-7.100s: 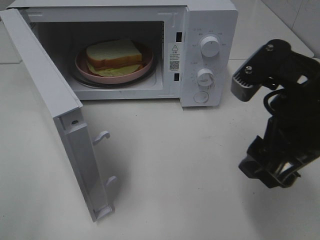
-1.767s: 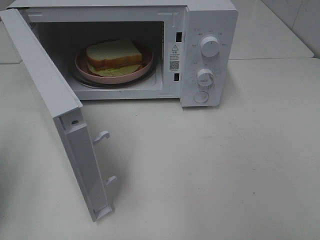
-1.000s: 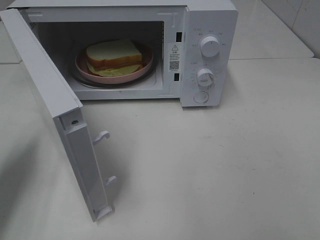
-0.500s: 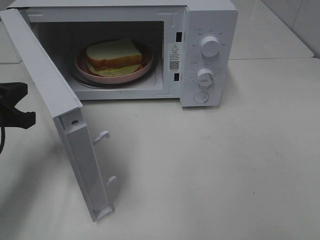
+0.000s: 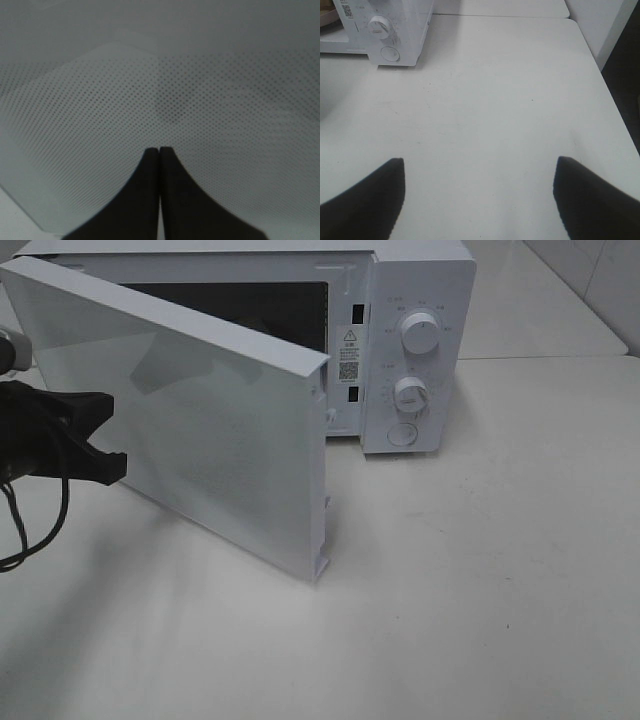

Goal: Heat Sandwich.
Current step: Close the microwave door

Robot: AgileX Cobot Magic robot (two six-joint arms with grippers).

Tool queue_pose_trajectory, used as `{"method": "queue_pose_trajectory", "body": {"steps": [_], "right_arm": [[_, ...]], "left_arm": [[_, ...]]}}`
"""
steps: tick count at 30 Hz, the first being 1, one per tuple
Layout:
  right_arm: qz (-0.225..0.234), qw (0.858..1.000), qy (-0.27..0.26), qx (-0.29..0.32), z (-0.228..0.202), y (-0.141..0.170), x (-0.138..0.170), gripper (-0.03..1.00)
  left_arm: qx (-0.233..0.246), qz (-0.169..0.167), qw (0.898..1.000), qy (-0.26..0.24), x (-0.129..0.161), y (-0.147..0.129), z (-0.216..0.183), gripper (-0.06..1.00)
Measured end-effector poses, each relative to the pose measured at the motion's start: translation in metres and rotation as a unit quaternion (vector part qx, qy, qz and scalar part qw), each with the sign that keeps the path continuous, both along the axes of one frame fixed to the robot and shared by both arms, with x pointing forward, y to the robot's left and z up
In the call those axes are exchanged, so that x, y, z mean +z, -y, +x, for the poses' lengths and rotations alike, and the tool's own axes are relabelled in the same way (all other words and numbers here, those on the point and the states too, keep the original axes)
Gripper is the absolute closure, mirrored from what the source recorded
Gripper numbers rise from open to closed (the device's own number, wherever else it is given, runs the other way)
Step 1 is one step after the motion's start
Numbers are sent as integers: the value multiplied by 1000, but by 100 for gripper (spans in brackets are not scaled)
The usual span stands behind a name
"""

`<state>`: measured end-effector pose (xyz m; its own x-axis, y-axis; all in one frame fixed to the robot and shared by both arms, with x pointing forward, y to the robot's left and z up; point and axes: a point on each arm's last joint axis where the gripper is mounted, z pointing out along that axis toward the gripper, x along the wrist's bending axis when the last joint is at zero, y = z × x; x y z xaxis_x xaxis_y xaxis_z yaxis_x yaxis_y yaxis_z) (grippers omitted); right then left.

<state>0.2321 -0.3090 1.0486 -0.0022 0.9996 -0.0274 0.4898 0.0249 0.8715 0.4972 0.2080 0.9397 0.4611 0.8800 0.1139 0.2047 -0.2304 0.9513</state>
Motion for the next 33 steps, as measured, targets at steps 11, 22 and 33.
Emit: {"method": "queue_pose_trajectory", "body": {"steps": [11, 22, 33], "right_arm": [[0, 1000, 0, 0, 0, 0, 0, 22], [0, 1000, 0, 0, 0, 0, 0, 22], [0, 1000, 0, 0, 0, 0, 0, 22]], "left_arm": [[-9, -32, 999, 8, 2, 37, 23, 94], [-17, -62, 998, 19, 3, 78, 48, 94], [-22, -78, 996, 33, 1, 115, 68, 94]]}}
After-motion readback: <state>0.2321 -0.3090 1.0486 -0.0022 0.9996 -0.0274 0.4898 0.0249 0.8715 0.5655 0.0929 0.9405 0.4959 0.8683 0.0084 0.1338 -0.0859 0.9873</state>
